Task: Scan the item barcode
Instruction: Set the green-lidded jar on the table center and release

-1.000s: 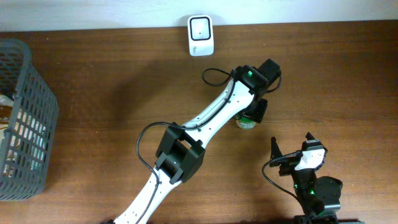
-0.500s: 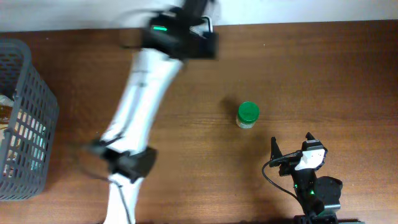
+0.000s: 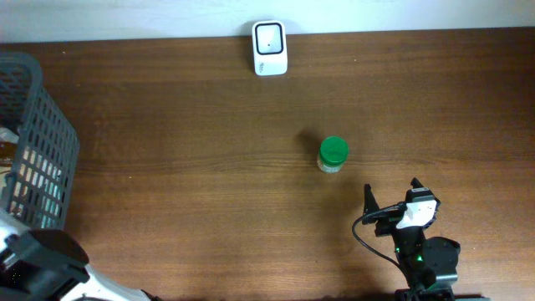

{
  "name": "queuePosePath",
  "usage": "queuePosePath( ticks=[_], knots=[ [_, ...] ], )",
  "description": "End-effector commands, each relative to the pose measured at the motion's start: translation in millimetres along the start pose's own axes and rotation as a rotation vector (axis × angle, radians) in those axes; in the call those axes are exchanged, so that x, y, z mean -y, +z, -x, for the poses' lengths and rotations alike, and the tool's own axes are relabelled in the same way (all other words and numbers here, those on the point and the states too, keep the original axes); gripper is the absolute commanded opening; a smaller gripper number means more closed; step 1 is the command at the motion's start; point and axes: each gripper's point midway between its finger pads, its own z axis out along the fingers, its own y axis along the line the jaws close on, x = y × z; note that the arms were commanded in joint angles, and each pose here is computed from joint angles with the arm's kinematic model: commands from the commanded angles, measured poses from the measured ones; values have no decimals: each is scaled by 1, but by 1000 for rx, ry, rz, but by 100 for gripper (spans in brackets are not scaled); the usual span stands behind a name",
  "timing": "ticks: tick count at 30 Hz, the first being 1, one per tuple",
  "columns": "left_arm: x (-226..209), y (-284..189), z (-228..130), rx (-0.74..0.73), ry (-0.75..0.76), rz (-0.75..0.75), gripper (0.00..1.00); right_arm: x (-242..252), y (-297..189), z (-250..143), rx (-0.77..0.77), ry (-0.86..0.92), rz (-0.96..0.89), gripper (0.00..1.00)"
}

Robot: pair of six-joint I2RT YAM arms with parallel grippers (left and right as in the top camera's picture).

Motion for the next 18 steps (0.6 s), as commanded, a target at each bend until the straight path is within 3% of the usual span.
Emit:
queuePosePath(
  ticks=[1, 4, 7, 11, 13, 18],
  knots=[
    [-2, 61, -27, -76, 196, 76, 100, -1, 0, -2, -4, 2, 3, 98],
    [-2, 121, -53, -93, 358, 104, 99, -1, 0, -2, -4, 2, 4, 98],
    [-29, 148, -62, -89, 379, 215, 99, -1, 0, -2, -4, 2, 3, 98],
    [-47, 163, -62, -113, 500, 220, 99, -1, 0, -2, -4, 2, 4, 98],
    [-32, 167, -58, -102, 644, 135, 99, -1, 0, -2, -4, 2, 3, 98],
    [-16, 168, -39, -8, 627, 82, 99, -1, 0, -2, -4, 2, 3, 98]
  ],
)
